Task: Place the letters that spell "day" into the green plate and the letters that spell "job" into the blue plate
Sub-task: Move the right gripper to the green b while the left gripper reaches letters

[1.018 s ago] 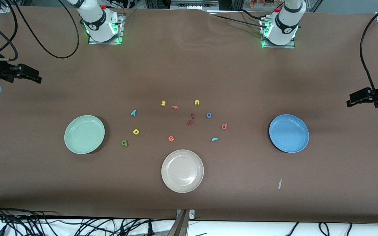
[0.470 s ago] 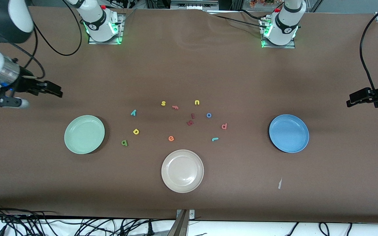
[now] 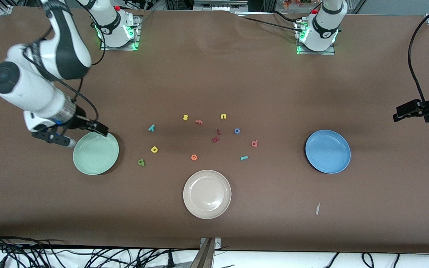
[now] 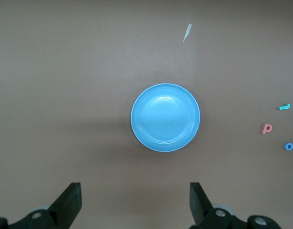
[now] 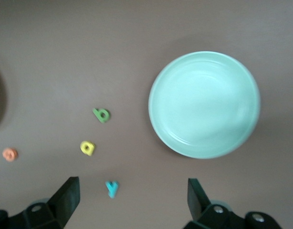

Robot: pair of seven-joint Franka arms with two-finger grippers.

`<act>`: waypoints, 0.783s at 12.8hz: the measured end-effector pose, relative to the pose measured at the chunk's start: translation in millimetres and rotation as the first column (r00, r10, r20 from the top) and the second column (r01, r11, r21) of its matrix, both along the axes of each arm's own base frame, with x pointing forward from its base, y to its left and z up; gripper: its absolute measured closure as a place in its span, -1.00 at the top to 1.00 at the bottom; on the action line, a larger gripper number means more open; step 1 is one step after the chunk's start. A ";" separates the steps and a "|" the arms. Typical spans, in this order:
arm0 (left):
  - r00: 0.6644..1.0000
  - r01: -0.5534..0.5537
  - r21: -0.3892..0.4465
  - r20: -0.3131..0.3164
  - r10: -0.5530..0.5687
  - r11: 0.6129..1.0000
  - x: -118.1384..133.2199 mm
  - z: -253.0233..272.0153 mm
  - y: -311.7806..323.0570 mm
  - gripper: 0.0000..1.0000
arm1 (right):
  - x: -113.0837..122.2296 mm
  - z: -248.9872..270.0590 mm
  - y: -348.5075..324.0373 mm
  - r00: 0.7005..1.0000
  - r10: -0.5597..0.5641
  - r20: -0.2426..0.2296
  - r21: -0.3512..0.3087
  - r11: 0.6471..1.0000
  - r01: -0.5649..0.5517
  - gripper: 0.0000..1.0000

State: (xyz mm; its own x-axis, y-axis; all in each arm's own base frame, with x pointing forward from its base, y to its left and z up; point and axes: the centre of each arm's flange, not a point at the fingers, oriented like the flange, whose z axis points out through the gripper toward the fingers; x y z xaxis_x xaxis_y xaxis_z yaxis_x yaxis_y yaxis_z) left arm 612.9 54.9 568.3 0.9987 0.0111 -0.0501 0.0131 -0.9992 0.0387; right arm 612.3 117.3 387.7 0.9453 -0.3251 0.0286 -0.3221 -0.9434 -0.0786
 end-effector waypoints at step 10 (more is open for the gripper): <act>0.996 0.059 -0.019 -0.059 -0.060 0.998 24.7 -56.7 -34.6 1.00 | 51.3 -119.2 51.0 0.967 -0.251 0.047 0.032 0.968 0.249 1.00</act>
